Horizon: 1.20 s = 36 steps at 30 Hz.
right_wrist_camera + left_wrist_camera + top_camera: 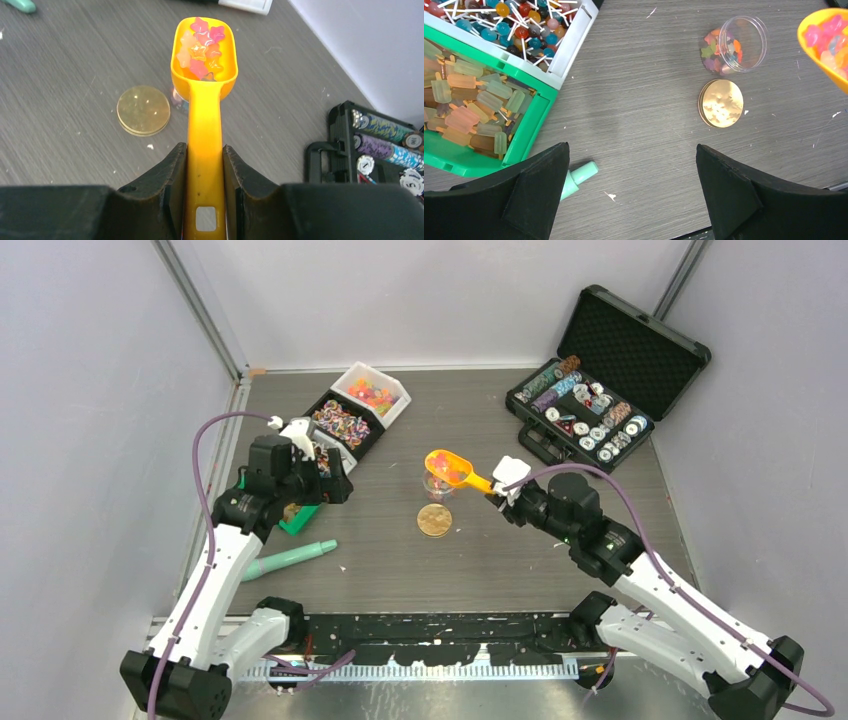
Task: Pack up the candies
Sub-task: Place the fake candies in the packing bottle.
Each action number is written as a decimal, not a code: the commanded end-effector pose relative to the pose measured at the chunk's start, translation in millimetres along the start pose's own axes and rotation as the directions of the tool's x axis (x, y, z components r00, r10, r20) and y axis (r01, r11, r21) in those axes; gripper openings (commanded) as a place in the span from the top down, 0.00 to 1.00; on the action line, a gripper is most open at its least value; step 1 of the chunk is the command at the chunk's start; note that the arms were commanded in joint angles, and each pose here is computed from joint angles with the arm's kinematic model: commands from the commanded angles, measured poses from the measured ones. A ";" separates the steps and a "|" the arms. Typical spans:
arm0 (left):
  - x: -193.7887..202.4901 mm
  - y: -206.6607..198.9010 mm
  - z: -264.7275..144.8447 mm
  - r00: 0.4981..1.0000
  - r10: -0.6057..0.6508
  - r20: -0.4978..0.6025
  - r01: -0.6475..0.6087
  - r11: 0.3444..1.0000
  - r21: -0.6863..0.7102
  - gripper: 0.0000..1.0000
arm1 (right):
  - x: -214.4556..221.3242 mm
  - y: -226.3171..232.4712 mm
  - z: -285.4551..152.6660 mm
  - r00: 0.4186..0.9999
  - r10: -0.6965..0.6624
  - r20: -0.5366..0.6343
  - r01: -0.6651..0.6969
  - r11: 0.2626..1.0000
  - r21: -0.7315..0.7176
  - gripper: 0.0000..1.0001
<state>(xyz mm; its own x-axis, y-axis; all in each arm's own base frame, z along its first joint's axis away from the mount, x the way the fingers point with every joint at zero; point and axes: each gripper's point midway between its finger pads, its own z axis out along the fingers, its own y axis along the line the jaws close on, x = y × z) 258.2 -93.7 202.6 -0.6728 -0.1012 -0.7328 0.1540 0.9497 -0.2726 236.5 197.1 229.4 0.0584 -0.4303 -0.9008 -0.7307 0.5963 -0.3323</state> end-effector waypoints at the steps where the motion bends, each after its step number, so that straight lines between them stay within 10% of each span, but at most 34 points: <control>1: -16.7 -4.2 -11.2 0.998 0.030 0.059 -0.030 1.000 0.003 0.00 | -5.5 -3.1 -12.3 1.000 -0.016 -0.009 0.016 1.000 0.011 1.00; 36: -14.7 -3.3 -10.0 0.998 0.035 0.050 -0.035 0.999 -0.007 0.00 | 23.3 -15.3 3.9 0.974 -0.058 -0.218 0.066 0.997 0.031 1.00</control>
<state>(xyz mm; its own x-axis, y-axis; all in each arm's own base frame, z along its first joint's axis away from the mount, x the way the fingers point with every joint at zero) 257.1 -93.2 201.4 -0.6745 -0.0934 -0.7323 0.1507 0.9536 -0.2605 242.7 172.3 184.4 -0.1036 -0.6231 -0.7753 -0.7215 0.5836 -0.3726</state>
